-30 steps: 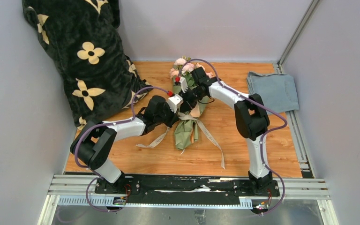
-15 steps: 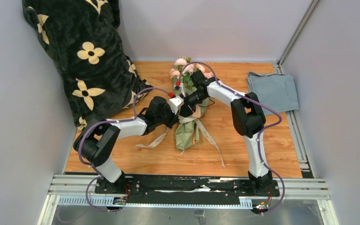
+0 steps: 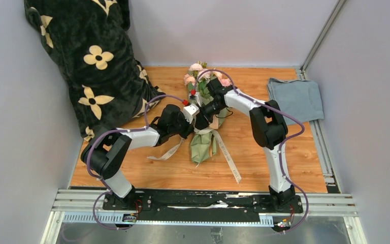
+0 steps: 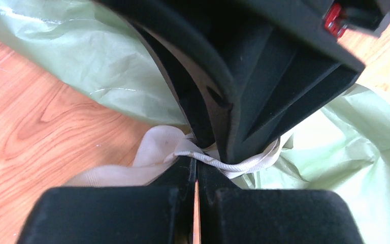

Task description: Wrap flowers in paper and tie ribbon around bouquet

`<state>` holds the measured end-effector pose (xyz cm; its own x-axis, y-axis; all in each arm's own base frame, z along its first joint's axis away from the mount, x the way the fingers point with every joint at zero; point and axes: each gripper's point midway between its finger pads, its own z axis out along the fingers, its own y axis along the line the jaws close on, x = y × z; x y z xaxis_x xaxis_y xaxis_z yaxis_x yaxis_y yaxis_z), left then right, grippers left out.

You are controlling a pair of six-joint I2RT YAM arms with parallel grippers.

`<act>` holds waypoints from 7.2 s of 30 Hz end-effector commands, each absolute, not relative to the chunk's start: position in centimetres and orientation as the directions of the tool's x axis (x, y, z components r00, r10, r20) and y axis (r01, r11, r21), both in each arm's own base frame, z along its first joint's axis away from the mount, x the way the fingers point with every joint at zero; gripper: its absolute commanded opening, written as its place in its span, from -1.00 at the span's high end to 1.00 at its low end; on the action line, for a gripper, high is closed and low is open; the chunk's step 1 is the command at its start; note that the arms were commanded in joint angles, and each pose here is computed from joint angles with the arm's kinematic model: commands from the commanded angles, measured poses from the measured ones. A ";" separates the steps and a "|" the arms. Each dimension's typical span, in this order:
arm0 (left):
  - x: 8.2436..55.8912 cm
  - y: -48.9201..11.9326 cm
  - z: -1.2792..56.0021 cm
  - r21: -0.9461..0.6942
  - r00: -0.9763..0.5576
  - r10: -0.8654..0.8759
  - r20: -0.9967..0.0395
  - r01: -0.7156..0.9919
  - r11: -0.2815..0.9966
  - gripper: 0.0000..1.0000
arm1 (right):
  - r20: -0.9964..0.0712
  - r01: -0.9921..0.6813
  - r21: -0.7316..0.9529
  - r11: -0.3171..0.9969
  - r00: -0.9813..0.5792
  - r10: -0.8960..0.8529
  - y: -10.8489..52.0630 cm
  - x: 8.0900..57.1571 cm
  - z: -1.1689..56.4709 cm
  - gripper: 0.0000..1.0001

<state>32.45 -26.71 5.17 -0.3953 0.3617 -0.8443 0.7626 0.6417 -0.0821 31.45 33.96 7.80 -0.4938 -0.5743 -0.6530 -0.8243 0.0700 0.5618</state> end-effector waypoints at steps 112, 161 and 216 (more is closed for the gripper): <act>33.8 -21.7 7.3 0.769 0.874 0.480 -0.078 0.359 -0.529 1.00 | -0.548 -0.765 0.180 0.618 -0.600 -0.583 26.5 34.2 10.6 0.82; 31.5 -12.3 0.8 0.544 0.712 0.699 -0.063 0.612 -0.574 1.00 | -0.357 -0.107 0.266 0.958 -0.934 -0.005 7.2 29.8 2.3 1.00; 19.0 -29.8 7.1 0.706 0.753 0.468 -0.462 0.632 -0.320 0.65 | -0.881 -0.385 0.230 0.894 -0.472 0.023 8.4 28.1 19.9 -0.53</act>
<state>18.65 -26.69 3.21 0.7592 0.4988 -0.4180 0.6359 -0.4319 0.6396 28.80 7.91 20.51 -0.4541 0.0244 -0.8906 -0.3683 0.9051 0.2126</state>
